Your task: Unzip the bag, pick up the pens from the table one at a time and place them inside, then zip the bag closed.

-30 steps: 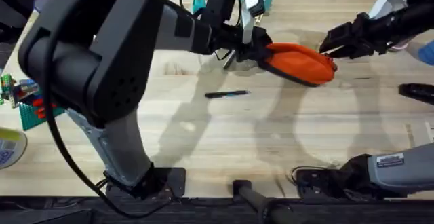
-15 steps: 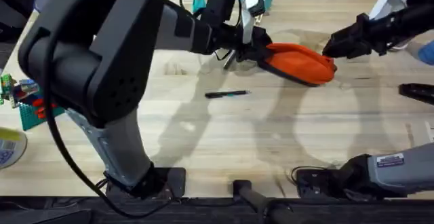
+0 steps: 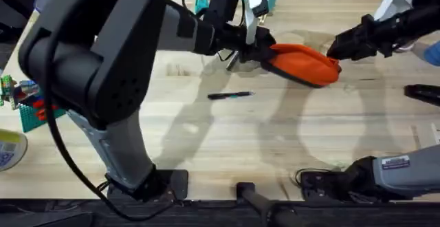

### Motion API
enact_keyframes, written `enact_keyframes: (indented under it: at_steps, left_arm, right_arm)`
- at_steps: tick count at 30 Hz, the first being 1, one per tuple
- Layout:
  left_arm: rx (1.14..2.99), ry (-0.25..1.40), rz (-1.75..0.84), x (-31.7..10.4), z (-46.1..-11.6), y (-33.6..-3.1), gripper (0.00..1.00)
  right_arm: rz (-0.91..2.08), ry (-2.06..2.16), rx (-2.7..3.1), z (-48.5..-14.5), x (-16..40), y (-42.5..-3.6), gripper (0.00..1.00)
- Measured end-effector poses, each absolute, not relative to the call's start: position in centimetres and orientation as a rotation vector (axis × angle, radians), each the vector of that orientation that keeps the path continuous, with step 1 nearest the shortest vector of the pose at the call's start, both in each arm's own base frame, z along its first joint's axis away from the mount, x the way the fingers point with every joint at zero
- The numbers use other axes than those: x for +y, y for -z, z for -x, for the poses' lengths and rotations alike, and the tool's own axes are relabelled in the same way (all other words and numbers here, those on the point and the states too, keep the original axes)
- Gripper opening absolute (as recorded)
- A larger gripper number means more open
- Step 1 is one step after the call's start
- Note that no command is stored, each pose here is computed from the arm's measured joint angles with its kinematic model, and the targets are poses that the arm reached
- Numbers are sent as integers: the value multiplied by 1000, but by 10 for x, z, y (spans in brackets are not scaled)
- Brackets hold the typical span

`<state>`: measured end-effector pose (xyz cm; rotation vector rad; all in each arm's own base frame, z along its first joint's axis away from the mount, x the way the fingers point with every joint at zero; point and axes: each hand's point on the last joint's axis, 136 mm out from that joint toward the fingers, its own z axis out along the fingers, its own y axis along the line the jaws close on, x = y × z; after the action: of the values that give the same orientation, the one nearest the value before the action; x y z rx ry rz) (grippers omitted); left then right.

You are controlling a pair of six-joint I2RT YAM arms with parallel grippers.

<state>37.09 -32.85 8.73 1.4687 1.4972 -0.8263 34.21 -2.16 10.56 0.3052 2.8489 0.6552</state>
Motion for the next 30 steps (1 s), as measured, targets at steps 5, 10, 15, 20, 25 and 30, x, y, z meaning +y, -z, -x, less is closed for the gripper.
enact_keyframes:
  at_steps: [5,10,15,20,25,30]
  left_arm:
    - [1497,826,-1469,-328,-371,-87,44]
    - [1497,826,-1469,-328,-371,-87,44]
    - [1497,826,-1469,-328,-371,-87,44]
    - [1497,826,-1469,-328,-371,-87,44]
    - [1497,826,-1469,-328,-371,-87,44]
    - [1497,826,-1469,-328,-371,-87,44]
  right_arm:
    - [-311,-661,2861,-340,-21,-111,30]
    - [-296,-645,2831,-349,-24,-126,30]
    - [-282,-631,2804,-355,-26,-141,29]
    - [-270,-618,2781,-359,-27,-153,29]
    - [-270,-619,2781,-359,-27,-158,29]
    - [-273,-621,2787,-357,-26,-168,30]
